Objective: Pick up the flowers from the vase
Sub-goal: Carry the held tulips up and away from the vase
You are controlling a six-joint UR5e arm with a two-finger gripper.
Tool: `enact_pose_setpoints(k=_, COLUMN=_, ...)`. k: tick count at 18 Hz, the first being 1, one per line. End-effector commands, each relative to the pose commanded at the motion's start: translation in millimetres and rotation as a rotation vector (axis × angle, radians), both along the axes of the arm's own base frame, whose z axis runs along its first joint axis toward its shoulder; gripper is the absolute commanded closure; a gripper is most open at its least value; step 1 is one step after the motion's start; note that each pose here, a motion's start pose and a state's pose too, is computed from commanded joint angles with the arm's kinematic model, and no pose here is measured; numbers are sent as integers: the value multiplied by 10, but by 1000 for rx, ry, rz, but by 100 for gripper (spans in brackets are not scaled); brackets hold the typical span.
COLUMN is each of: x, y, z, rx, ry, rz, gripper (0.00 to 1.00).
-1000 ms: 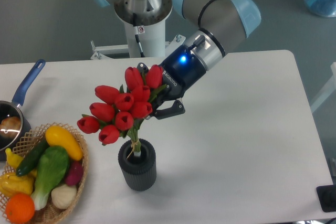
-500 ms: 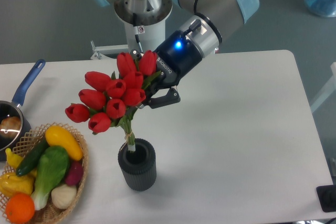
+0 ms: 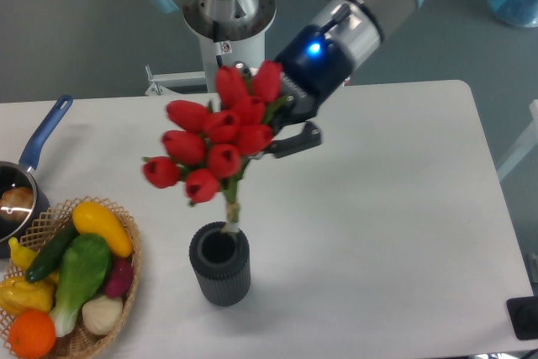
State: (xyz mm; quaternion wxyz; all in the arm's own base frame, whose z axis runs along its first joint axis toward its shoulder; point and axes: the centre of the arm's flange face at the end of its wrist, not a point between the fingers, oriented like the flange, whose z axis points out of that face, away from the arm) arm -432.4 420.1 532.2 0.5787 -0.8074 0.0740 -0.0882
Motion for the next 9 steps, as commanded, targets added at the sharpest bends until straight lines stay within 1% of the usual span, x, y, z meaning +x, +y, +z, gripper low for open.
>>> enact_pose_setpoints(k=1, x=-135, y=-135, z=16, rx=-27, ry=20, rz=43, gripper=73)
enact_pose_setpoints(k=2, x=-233, y=-231, z=39, rx=-47, ry=37, rz=74, gripper=76)
enact_pose_setpoints(k=4, x=-437, y=-453, z=44, rx=-94, ry=65, rz=141, gripper=76)
enact_pose_setpoints(k=6, x=-527, y=-563, z=11, rx=-140, ry=88, rz=180, gripper=76)
enact_pose_setpoints(k=9, x=-672, y=-758, z=-78, rx=-273, ry=150, rz=259, gripper=76)
